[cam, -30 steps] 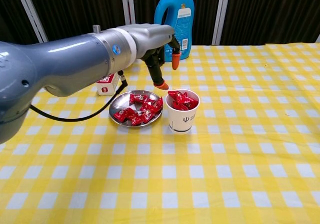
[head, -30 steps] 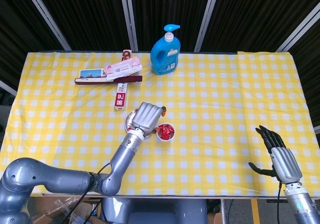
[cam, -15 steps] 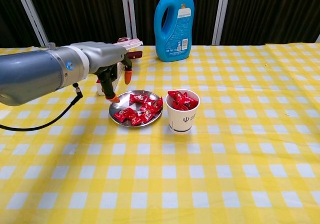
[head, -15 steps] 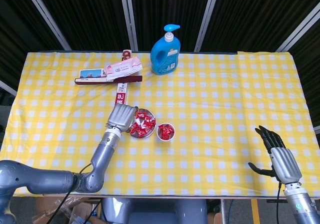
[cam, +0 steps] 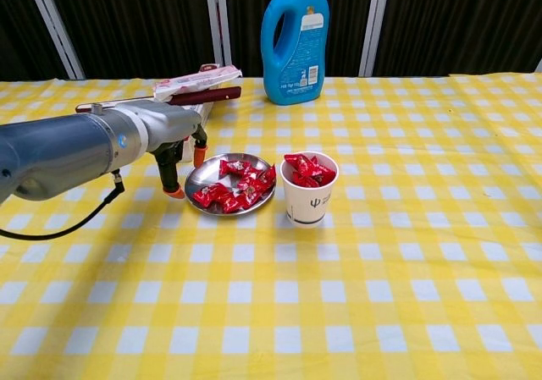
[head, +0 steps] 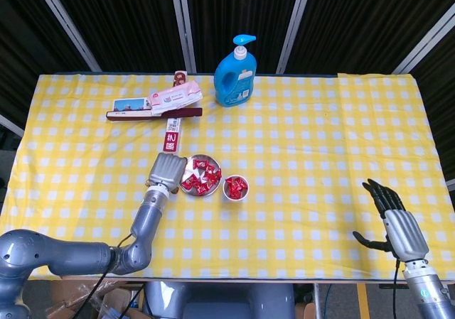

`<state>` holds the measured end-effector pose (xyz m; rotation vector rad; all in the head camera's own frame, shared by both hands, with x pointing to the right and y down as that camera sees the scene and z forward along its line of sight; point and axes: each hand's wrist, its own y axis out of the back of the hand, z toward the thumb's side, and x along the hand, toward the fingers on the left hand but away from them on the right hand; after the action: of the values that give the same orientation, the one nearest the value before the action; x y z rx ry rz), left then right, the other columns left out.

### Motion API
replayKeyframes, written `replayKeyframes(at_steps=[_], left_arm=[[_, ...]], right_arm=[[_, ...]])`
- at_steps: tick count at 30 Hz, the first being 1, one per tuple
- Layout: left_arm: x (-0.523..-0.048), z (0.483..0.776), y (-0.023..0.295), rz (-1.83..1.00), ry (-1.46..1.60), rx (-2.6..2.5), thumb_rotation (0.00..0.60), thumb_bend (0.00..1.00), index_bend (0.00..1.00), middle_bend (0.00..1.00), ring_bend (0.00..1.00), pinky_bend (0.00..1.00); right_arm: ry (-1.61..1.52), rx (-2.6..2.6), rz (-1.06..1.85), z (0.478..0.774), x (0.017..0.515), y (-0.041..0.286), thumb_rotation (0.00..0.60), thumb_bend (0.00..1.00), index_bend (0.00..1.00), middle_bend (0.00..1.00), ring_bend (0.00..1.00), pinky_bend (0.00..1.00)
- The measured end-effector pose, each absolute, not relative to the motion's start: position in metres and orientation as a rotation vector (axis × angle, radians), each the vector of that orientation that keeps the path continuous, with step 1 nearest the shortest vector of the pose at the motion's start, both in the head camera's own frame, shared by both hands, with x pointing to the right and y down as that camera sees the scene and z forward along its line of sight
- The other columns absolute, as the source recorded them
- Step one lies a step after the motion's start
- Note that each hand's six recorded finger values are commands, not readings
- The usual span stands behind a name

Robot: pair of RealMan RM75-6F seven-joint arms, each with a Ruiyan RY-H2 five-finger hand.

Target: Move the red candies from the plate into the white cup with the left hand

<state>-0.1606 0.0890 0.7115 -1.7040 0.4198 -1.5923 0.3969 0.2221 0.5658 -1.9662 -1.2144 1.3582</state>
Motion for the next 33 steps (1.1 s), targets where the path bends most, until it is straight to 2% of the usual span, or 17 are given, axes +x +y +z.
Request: replayKeyframes(at_steps=[12,27,33], left_arm=[[-0.138,0.724,0.091,-1.548,0.438,-1.747,0.600,0.23,0.40,0.90,0.94,0.97],[-0.136,0.733,0.095,-1.553,0.409,-1.754,0.600,0.25,0.45,0.90,0.94,0.97],[-0.136,0.737,0.099,-1.562,0.392,-1.757,0.600,0.36,0.50,0.90,0.94,0.97]], right_arm=[[-1.218,-1.972,1.356,0.566,0.397,0.222,0.600,0.28,0.00,0.00,0.00,0.00],[-1.216,-1.974,1.360,0.566,0.397,0.222,0.600,0.28,0.00,0.00,0.00,0.00],[-1.218,-1.974,1.361,0.566,0.397,0.222,0.600,0.28,0.00,0.00,0.00,0.00]])
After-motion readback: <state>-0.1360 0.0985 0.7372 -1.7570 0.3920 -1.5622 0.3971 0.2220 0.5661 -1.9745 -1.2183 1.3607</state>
